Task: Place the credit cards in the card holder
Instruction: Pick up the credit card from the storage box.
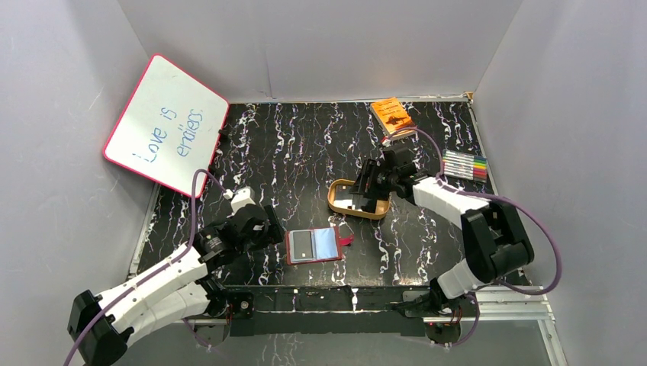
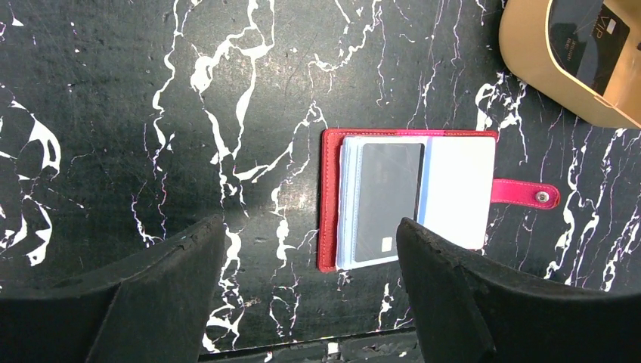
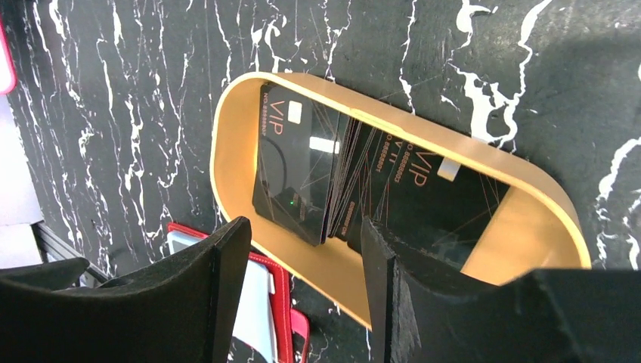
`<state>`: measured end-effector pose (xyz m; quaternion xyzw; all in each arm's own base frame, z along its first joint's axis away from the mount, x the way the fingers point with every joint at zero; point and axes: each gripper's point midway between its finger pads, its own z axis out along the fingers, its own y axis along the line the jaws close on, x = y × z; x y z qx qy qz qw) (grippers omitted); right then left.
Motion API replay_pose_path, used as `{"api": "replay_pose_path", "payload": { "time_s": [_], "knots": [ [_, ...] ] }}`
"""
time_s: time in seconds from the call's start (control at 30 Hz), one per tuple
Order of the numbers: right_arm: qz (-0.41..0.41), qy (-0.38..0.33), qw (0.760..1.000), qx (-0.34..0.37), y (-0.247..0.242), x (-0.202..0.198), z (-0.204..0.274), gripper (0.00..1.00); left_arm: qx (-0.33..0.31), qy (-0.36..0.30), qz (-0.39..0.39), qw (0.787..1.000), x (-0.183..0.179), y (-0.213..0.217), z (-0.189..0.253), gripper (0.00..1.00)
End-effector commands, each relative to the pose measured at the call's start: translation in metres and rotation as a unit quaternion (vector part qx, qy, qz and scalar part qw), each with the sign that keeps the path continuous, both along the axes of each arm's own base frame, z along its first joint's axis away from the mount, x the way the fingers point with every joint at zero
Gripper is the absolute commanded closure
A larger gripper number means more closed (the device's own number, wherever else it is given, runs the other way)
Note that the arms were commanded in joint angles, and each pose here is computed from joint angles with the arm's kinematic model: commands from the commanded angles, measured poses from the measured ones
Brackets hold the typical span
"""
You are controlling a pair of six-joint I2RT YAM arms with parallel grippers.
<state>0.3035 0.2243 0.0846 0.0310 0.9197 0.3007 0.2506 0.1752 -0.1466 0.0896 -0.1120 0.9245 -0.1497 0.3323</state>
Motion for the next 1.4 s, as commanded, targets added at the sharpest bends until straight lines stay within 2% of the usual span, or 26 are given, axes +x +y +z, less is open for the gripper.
{"api": "replay_pose_path", "payload": {
  "time_s": [0.0, 0.13, 0.3, 0.6, 0.83, 0.97, 1.27, 1.37],
  "knots": [
    [0.003, -0.027, 0.999, 0.033, 0.012, 0.017, 0.002, 0.36, 0.018, -0.009, 0.002, 1.000, 0.002, 0.007, 0.001, 0.20],
    [0.001, -0.021, 0.999, 0.038, 0.015, 0.020, -0.005, 0.37, 0.014, -0.014, 0.002, 1.000, 0.001, 0.008, 0.002, 0.20],
    [0.001, 0.013, 1.000, 0.021, 0.015, 0.019, -0.024, 0.44, 0.011, -0.019, 0.004, 1.000, 0.002, 0.008, 0.003, 0.20],
    [0.007, 0.033, 0.999, 0.013, 0.016, 0.015, -0.039, 0.46, 0.019, -0.005, 0.003, 1.000, 0.001, 0.007, -0.003, 0.20],
    [0.007, 0.042, 0.999, -0.002, 0.012, 0.013, -0.048, 0.62, 0.020, -0.004, 0.004, 1.000, 0.000, 0.008, -0.004, 0.20],
    [-0.001, 0.040, 0.999, -0.005, 0.008, 0.011, -0.048, 0.67, 0.020, -0.001, 0.004, 1.000, 0.000, 0.007, -0.006, 0.20],
    [-0.006, 0.034, 0.999, 0.019, 0.009, 0.007, -0.037, 0.72, 0.022, 0.005, 0.004, 1.000, -0.001, 0.007, -0.007, 0.20],
    [-0.001, 0.027, 0.999, 0.039, 0.014, 0.009, -0.029, 0.63, 0.021, 0.005, 0.004, 1.000, -0.001, 0.007, -0.007, 0.20]
  ]
}}
